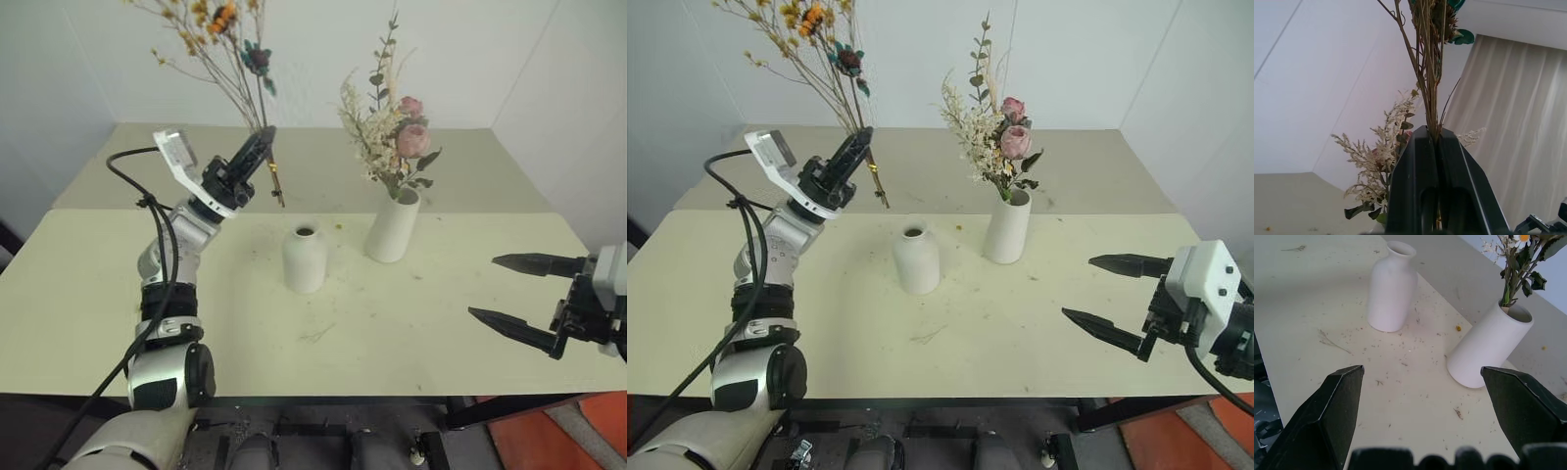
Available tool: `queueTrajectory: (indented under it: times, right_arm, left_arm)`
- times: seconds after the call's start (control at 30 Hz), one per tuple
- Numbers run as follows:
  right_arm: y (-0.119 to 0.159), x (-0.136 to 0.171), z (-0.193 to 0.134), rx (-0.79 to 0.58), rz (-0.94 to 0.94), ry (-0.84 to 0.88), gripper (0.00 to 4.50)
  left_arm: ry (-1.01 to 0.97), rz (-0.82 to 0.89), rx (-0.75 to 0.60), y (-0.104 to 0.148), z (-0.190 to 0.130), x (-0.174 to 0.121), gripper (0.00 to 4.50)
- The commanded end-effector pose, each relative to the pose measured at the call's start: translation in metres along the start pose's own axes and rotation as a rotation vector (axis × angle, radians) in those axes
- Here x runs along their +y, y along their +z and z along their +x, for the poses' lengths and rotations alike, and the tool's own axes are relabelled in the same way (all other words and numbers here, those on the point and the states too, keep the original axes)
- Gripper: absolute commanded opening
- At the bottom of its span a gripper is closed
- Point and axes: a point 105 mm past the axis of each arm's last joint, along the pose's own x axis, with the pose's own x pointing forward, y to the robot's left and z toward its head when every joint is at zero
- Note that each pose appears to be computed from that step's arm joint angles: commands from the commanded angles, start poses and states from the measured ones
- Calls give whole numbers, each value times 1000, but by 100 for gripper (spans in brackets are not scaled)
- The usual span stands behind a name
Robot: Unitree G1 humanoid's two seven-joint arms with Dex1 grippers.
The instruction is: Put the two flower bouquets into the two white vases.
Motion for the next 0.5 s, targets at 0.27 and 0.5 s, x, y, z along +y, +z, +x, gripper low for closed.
queueTrajectory:
  times: [0.27, 0.5]
  right_arm:
    - [9, -2, -2, -25, -86, -28, 450]
    - [8, -2, -5, -15, -97, -41, 450]
  left_arm:
    - [-71, 97, 107, -21, 20, 1, 4]
    - [-91, 100, 156, -34, 14, 4, 4]
